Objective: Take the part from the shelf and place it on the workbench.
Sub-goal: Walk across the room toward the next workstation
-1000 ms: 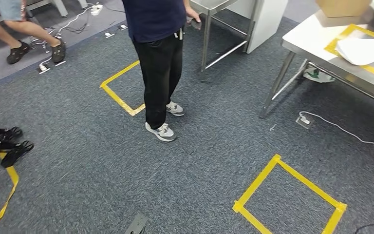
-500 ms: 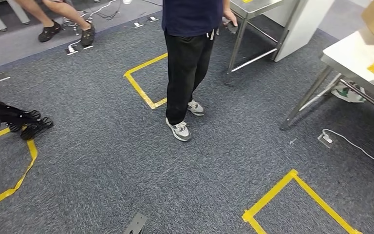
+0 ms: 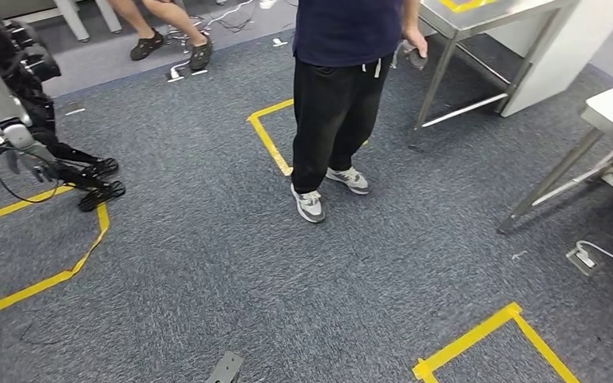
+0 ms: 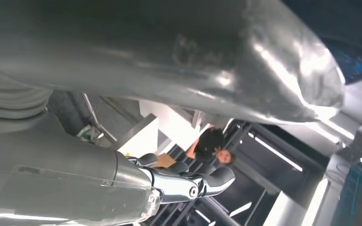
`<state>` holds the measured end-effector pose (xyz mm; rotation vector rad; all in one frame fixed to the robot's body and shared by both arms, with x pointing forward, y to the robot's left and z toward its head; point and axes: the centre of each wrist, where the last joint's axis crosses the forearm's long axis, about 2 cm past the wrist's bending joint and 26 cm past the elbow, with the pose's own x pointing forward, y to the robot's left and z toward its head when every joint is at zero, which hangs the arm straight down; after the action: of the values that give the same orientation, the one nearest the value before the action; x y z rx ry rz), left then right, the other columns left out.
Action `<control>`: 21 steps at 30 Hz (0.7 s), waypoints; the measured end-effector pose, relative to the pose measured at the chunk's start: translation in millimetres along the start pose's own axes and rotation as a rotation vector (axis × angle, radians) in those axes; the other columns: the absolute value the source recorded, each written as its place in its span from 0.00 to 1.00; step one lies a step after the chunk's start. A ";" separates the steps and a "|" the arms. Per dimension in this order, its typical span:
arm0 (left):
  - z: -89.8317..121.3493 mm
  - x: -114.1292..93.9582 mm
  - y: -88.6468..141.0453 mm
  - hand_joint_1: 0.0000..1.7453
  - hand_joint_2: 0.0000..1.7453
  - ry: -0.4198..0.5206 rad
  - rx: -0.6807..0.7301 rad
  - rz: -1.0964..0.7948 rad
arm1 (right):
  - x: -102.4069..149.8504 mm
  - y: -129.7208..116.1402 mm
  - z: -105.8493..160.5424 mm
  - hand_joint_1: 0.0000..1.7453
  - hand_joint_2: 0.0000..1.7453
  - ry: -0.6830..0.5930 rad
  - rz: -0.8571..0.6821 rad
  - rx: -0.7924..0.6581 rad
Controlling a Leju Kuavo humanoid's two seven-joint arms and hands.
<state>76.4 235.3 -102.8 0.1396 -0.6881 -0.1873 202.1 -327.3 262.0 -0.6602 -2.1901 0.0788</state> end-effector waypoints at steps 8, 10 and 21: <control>1.2 -2.1 0.0 0.00 0.00 -0.002 0.001 0.000 | 3.5 0.3 -2.5 0.00 0.00 -0.013 0.006 0.011; 0.8 -1.6 0.1 0.00 0.00 -0.007 0.003 0.002 | 3.8 0.9 -2.8 0.00 0.00 -0.018 0.003 0.015; 1.2 -0.4 -3.0 0.00 0.00 -0.017 0.001 0.017 | 3.7 2.8 -3.1 0.00 0.00 -0.028 -0.010 0.025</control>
<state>75.0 232.4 -102.7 0.1334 -0.7063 -0.1724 203.6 -323.6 265.9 -0.6378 -2.2157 0.1101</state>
